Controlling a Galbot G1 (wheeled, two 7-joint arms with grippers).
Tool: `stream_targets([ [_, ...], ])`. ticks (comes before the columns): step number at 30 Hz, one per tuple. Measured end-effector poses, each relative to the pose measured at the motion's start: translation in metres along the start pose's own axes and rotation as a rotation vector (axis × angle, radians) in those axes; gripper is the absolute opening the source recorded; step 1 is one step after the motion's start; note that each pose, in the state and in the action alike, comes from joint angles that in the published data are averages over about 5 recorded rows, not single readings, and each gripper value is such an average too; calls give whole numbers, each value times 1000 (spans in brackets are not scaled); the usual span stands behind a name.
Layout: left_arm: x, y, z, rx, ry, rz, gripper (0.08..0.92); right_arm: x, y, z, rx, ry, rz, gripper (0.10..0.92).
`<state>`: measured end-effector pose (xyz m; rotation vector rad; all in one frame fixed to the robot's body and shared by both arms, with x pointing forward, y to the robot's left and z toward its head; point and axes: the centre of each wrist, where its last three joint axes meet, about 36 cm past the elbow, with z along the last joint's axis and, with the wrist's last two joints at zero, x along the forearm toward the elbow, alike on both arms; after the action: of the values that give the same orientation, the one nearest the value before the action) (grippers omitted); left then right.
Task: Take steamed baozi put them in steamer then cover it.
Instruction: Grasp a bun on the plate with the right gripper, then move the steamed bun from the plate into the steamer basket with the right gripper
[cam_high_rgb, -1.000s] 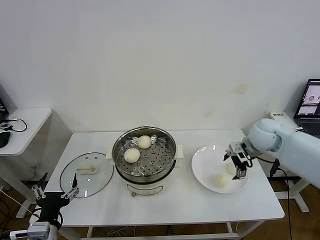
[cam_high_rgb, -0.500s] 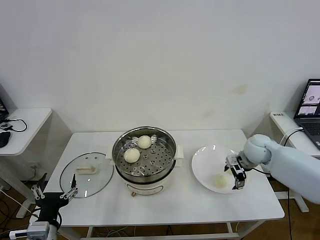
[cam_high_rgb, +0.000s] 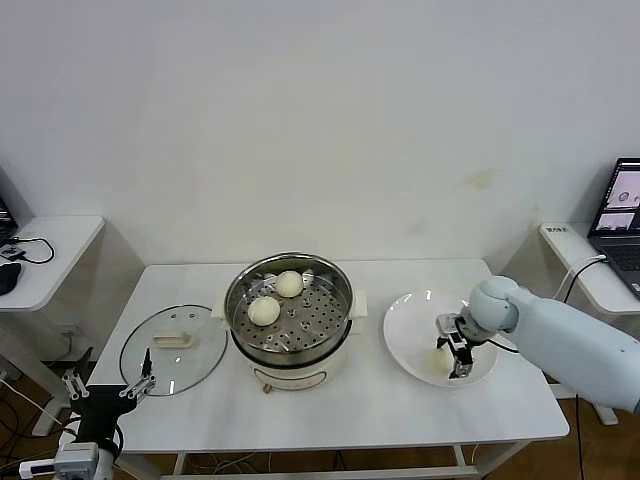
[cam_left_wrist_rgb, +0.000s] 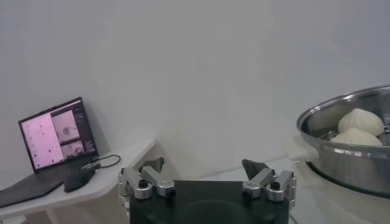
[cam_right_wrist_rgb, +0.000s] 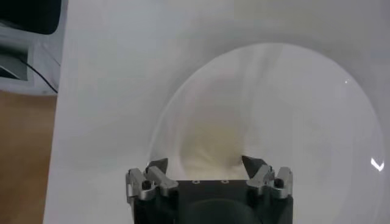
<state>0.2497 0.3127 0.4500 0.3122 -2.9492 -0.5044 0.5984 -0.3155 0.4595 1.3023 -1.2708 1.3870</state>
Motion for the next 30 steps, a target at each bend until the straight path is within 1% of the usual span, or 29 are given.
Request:
stream_targets([
  [3, 0, 0, 0, 0, -1, 0, 823, 0, -2, 1, -6, 0, -3, 613],
  [9, 0, 0, -1, 1, -2, 1, 823, 6, -6, 3, -15, -3, -3, 563],
  [15, 1, 0, -3, 1, -8, 1, 823, 26, -14, 4, -20, -8, 14, 538],
  [24, 0, -1, -5, 2, -17, 5, 823, 90, -44, -4, -5, -32, 99, 543],
  [30, -1, -1, -6, 4, -20, 7, 823, 143, -68, -29, 33, -60, 170, 543],
])
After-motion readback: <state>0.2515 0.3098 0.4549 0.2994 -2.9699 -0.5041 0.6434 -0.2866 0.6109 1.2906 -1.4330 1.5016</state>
